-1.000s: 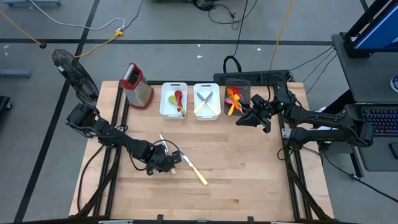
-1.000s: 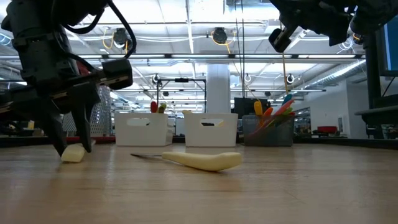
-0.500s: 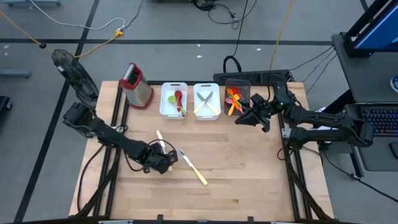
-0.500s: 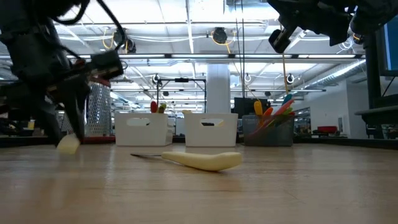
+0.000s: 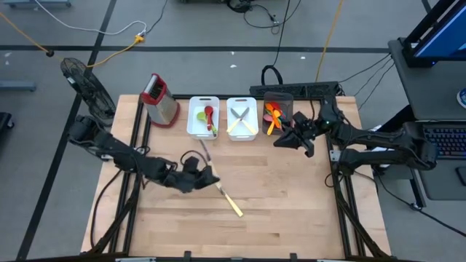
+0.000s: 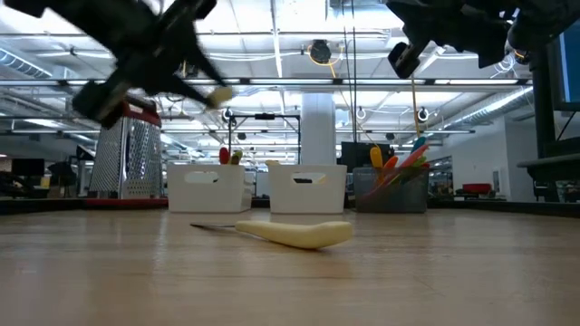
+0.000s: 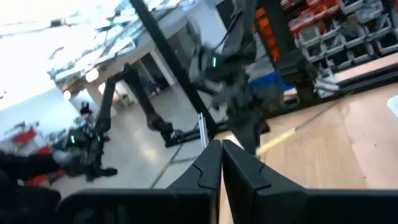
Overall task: Pick & Place Kitchen Items
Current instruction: Put the yellow knife into the right white bin
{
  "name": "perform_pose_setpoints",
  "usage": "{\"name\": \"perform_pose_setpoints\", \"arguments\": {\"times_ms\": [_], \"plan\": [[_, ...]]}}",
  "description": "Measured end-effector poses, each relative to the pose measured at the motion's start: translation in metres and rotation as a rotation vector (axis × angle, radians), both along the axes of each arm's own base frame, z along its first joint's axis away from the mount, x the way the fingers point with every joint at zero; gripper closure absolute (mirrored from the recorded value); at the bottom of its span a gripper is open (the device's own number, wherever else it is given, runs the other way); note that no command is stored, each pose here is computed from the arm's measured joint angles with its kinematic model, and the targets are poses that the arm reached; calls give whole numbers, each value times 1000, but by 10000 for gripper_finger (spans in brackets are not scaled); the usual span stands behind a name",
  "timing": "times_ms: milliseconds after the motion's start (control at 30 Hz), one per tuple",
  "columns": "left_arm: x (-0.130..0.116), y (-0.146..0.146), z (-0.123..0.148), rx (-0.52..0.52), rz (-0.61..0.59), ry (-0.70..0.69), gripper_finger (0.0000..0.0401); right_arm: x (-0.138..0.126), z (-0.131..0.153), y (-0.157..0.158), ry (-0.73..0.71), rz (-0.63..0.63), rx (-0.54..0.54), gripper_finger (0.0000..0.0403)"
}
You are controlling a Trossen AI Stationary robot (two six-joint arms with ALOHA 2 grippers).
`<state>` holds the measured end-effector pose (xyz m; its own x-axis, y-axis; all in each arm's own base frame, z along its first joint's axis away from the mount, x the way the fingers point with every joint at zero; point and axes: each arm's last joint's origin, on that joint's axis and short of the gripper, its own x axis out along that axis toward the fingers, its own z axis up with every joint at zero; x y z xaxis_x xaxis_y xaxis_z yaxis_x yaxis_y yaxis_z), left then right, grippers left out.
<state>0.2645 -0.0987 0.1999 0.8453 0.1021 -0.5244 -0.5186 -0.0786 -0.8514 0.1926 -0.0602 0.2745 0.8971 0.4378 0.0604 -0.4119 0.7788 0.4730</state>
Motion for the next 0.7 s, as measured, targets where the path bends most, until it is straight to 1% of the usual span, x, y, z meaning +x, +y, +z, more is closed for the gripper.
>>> {"name": "perform_pose_setpoints", "arguments": {"times_ms": [67,133,200,333,533,633,700], "plan": [[6,6,6,39,-1,-68,345,5,-4,3,4,22,-18,388],[13,13,13,73,6,-135,345,12,-9,6,20,38,-13,380],[17,21,19,110,17,-188,345,20,-14,9,30,36,-3,369],[24,34,28,166,26,-273,345,34,-20,13,-1,18,-8,338],[32,42,43,230,-3,-322,345,51,-30,12,-36,7,47,275],[38,42,53,264,-23,-344,345,61,-36,9,1,-9,115,242],[40,42,57,284,-32,-342,345,70,-36,6,19,-4,135,222]]}}
